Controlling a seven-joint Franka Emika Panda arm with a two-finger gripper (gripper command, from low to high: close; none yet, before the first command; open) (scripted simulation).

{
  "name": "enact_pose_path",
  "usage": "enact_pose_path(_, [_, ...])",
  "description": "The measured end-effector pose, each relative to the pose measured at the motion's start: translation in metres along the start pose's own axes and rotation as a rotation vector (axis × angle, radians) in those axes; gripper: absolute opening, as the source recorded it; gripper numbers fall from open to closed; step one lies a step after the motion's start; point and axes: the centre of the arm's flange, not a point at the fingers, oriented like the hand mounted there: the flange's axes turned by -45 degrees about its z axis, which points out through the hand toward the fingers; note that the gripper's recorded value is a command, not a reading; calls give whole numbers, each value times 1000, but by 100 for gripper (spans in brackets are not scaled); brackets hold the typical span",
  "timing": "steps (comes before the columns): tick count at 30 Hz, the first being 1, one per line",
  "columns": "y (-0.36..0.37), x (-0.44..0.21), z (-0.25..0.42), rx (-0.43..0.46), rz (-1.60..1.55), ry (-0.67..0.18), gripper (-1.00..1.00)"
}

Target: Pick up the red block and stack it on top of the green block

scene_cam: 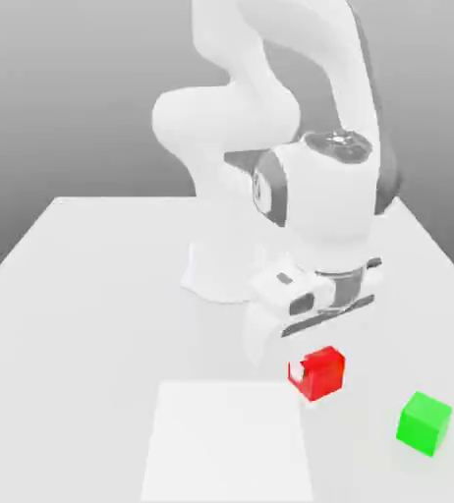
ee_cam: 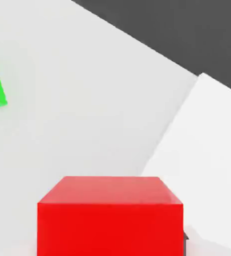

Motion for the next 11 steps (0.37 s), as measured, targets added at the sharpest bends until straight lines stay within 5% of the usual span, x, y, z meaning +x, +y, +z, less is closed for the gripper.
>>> enact_pose_path(7, [-53,57,26,0,-226,1,-100])
enact_pose_path(8, [-53,57,39,0,-228,1,100])
enact_pose_path(11, [-53,57,39,0,-228,1,100])
